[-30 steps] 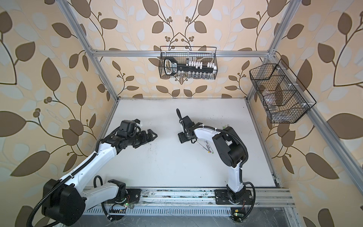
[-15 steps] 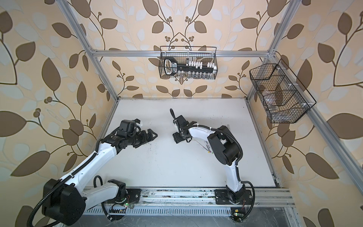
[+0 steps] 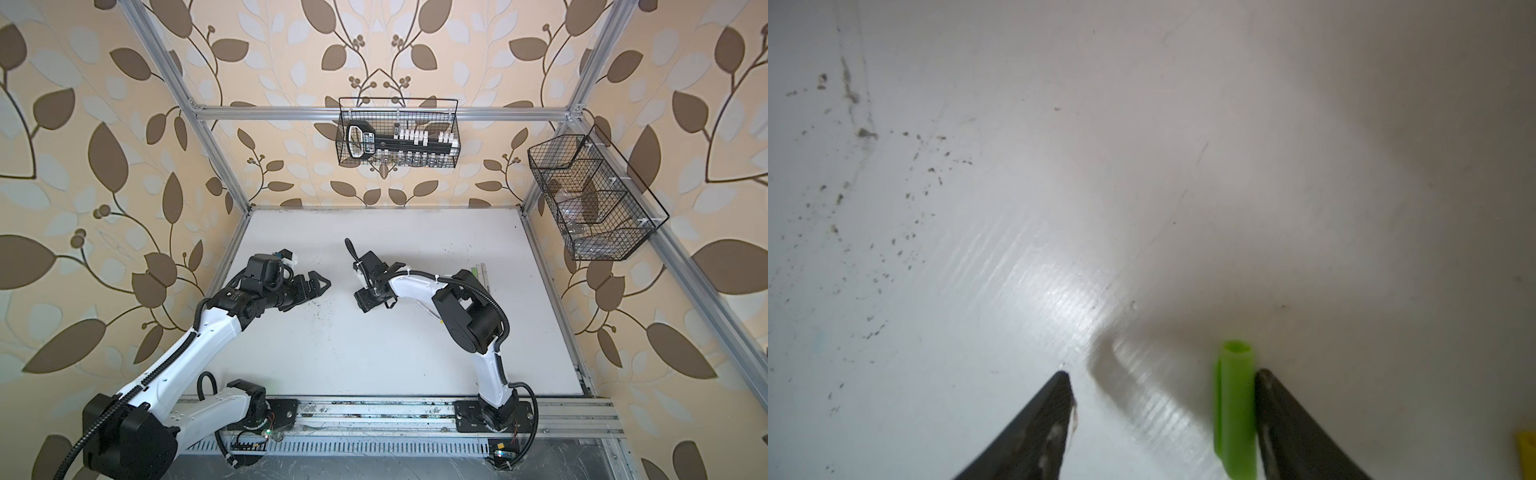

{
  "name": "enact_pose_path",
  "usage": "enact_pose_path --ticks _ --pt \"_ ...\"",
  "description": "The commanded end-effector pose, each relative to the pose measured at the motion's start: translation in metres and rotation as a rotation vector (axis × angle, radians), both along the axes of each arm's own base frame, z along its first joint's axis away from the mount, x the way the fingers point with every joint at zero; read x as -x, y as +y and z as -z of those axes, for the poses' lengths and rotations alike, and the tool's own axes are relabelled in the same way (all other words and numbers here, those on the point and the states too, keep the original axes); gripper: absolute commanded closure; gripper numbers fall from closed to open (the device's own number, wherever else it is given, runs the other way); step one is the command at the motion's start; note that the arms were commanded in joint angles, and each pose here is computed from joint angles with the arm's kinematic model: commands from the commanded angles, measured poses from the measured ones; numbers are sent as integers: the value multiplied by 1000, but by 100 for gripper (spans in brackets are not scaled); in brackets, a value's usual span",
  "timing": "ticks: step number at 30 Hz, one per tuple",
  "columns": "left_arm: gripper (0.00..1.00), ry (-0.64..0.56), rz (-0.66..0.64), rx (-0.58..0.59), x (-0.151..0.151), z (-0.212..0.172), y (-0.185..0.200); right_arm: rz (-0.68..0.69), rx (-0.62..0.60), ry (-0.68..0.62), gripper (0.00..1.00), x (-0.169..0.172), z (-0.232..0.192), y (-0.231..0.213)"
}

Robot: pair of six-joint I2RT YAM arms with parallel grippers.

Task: Insert the pens into the pen caps
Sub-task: 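Move the open right gripper over the green, yellow and red caps, then lower the right gripper onto the lone green cap and close on it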

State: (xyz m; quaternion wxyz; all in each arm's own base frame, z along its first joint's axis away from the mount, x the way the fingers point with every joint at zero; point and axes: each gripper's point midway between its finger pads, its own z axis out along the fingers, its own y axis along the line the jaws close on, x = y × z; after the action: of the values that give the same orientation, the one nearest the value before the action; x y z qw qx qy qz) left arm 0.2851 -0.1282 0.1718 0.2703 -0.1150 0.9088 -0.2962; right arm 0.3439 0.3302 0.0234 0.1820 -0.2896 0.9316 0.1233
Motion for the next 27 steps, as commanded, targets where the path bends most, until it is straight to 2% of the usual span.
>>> enact_pose_path --ticks 1,17,27 --pt "1 -52 -12 -17 -2 -14 7 -19 25 72 30 12 20 -4" --pt "1 -79 -49 -20 13 -35 29 -107 47 103 30 18 25 17" --pt "1 -74 -46 -18 17 -33 30 -119 66 129 30 49 35 14"
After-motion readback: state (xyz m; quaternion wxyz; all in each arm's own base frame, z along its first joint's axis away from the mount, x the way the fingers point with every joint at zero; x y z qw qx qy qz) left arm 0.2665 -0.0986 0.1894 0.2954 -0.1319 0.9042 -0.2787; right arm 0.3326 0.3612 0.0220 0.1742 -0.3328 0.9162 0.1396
